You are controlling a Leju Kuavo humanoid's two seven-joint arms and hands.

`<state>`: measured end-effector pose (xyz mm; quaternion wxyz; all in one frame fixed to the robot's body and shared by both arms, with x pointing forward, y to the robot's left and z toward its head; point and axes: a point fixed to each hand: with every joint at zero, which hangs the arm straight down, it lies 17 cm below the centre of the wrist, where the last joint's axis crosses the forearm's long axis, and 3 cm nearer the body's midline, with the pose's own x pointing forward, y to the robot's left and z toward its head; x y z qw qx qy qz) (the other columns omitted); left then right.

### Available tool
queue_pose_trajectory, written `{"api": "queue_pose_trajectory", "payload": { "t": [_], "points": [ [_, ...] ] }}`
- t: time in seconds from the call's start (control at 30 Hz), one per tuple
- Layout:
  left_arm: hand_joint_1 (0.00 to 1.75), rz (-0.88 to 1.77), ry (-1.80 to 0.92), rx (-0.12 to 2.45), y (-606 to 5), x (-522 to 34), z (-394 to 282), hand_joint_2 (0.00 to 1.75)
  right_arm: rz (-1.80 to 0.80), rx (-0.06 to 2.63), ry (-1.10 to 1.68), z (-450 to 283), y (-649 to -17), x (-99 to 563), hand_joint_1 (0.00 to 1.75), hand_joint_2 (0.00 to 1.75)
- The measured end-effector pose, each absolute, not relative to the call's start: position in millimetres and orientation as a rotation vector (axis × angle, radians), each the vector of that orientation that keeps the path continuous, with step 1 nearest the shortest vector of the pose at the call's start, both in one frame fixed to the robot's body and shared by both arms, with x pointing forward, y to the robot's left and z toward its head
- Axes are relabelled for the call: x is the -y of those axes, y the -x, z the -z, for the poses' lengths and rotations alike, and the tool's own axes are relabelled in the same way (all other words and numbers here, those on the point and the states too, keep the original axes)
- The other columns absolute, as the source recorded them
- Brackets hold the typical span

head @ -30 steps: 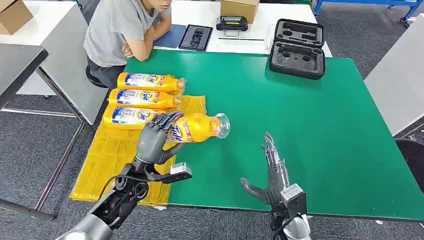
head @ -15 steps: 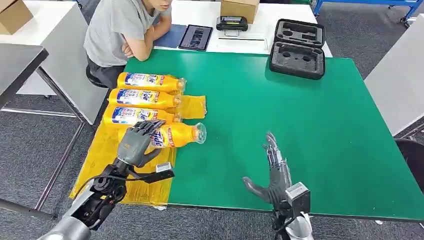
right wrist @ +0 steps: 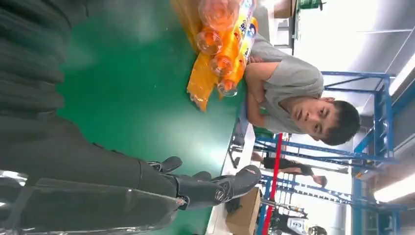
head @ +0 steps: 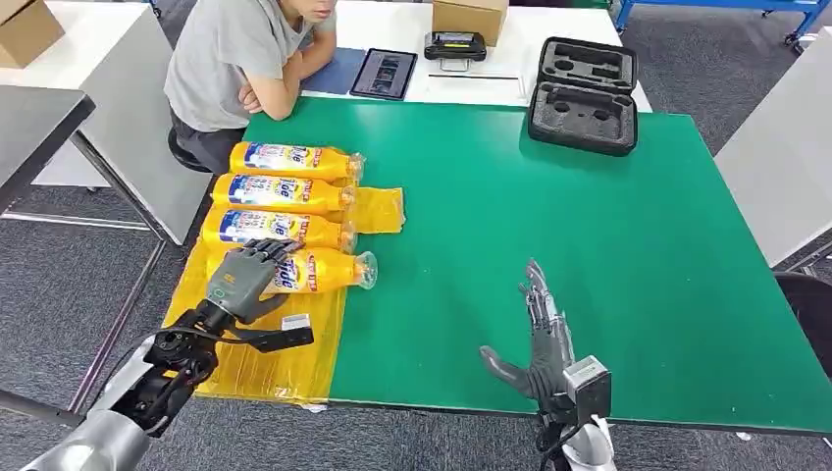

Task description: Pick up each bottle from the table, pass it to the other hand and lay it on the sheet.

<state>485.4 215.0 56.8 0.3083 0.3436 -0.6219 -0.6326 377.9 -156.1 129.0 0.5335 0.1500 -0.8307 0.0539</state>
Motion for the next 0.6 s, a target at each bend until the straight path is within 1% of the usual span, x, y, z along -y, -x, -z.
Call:
{"api": "queue_pose_trajectory", "payload": {
  "t": [0.27,0.6],
  "points": [
    [1.75,1.698,-0.867,1.588,-489,-232,-48,1.75,-0.131,1.975,-0.376,-129,-381,154,0.0,1.75],
    [1.75,1.705,-0.862,1.565,-491,-238,-43,1.75,-0.127,1.97,-0.38,-128,-385,151,0.0,1.75]
  ]
}}
